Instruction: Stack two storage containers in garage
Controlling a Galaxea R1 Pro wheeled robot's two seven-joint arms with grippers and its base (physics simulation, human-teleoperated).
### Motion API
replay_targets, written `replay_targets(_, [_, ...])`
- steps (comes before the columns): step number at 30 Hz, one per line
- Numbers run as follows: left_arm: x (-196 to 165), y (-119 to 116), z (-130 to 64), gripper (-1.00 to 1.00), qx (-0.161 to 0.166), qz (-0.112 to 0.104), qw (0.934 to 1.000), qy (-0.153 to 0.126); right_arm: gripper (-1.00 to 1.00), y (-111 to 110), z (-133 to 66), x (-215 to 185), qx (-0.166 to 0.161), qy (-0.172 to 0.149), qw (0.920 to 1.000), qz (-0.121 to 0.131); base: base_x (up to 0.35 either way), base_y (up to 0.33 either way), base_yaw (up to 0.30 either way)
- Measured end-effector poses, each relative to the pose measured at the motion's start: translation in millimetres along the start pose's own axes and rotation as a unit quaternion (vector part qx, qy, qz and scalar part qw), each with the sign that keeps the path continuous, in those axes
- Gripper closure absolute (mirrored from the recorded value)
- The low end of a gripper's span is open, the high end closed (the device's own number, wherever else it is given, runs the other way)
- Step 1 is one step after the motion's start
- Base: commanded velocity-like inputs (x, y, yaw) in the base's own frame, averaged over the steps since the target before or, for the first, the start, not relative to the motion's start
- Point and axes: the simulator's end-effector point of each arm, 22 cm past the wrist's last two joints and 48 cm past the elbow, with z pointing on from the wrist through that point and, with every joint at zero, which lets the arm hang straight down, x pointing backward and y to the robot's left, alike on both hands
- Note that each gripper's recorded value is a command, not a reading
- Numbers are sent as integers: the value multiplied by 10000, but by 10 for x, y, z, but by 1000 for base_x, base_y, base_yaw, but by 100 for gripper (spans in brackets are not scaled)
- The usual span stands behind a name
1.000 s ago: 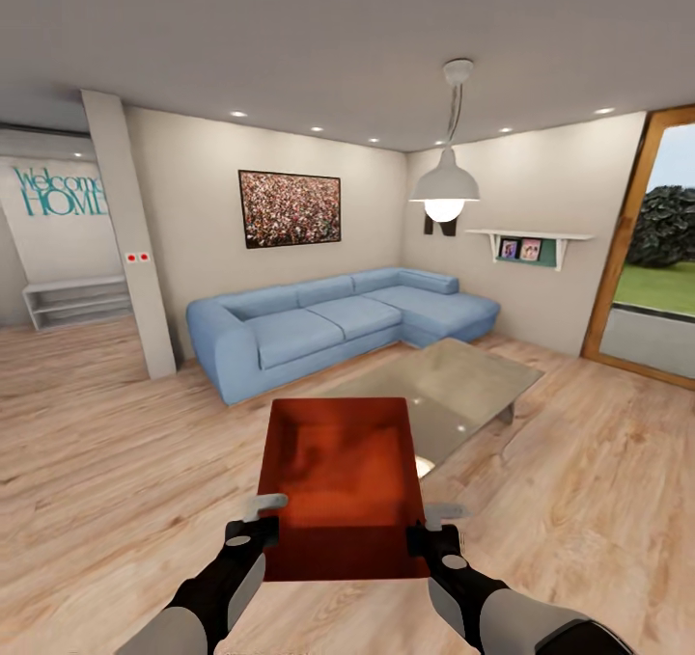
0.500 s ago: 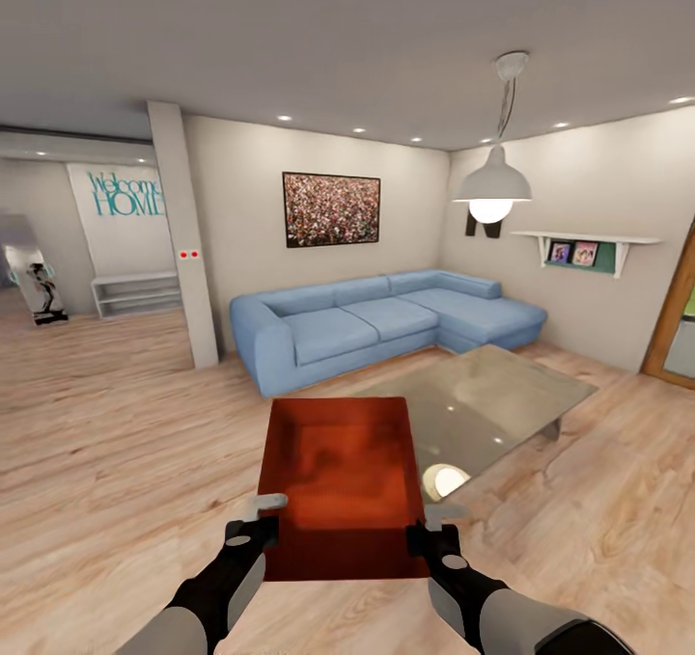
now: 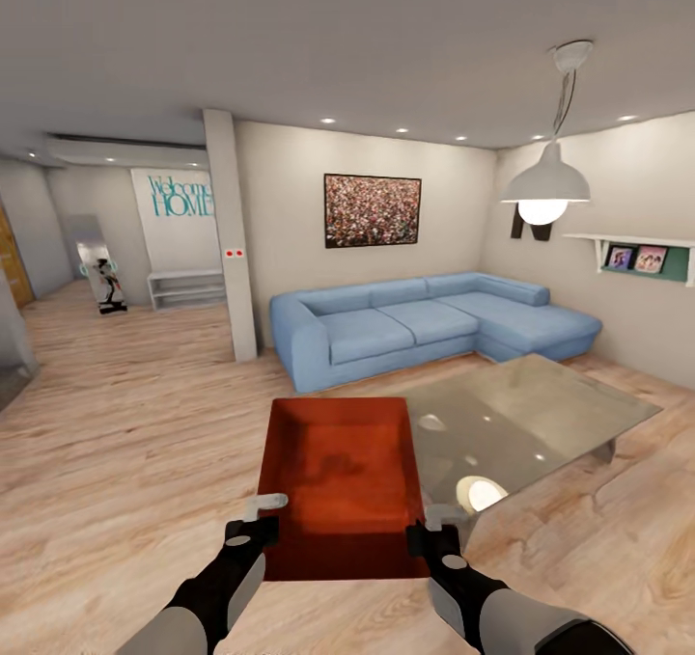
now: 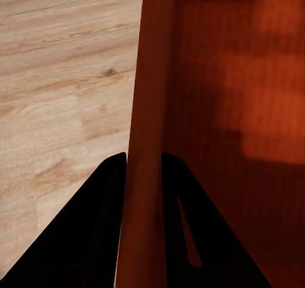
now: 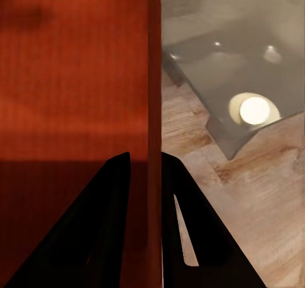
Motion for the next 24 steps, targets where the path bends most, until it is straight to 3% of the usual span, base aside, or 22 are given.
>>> replay_targets(24, [3, 0, 0, 100, -1, 0, 10000, 4, 100, -1, 0, 3, 0, 3, 10000, 1, 0, 0, 268])
